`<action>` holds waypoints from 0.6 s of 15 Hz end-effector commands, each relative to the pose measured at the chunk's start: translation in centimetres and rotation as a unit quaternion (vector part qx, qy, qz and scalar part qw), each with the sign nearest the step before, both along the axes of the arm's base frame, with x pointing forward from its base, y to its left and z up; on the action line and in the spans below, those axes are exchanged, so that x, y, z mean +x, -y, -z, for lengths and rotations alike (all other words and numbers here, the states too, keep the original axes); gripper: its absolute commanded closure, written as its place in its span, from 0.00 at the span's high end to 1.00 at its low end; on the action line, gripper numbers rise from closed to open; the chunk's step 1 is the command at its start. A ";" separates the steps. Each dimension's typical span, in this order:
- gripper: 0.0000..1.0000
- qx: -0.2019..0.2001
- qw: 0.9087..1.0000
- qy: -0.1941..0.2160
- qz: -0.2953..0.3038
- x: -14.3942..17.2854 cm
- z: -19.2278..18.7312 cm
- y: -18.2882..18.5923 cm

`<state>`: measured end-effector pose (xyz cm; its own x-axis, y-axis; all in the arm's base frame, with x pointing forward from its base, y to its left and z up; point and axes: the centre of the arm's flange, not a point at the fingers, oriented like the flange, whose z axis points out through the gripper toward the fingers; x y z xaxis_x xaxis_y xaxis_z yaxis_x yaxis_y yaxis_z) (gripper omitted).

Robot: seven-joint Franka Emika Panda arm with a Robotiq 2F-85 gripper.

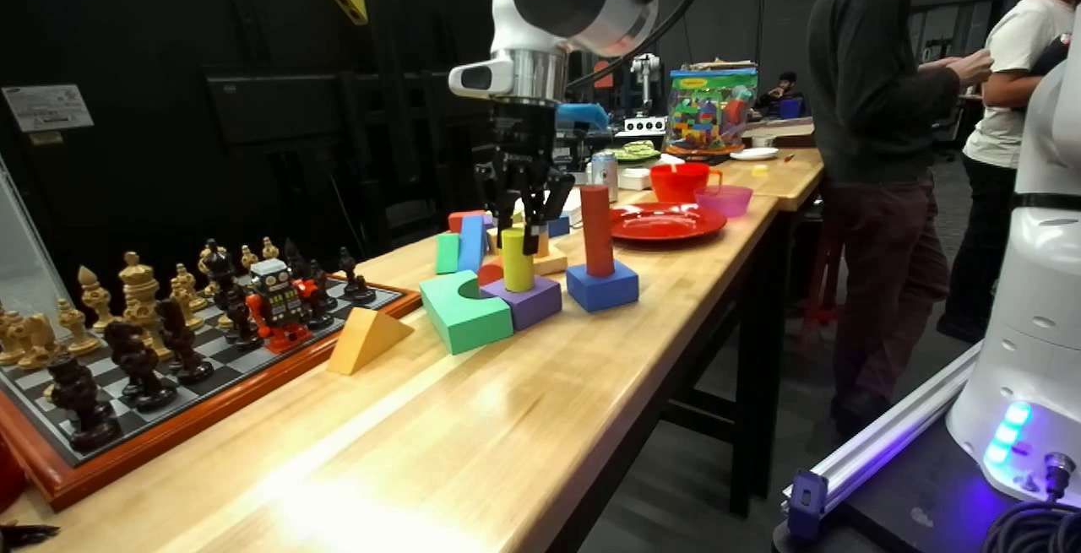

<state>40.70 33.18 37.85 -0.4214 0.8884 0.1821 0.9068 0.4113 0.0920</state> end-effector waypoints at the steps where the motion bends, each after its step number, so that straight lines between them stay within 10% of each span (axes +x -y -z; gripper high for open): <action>1: 0.16 -0.001 1.000 0.010 -0.010 -0.5 -0.6 -0.4; 9: 0.16 0.002 1.000 0.006 -0.001 0.3 -0.4 0.5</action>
<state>40.74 33.16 37.87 -0.4214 0.8885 0.1815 0.9068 0.4112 0.0927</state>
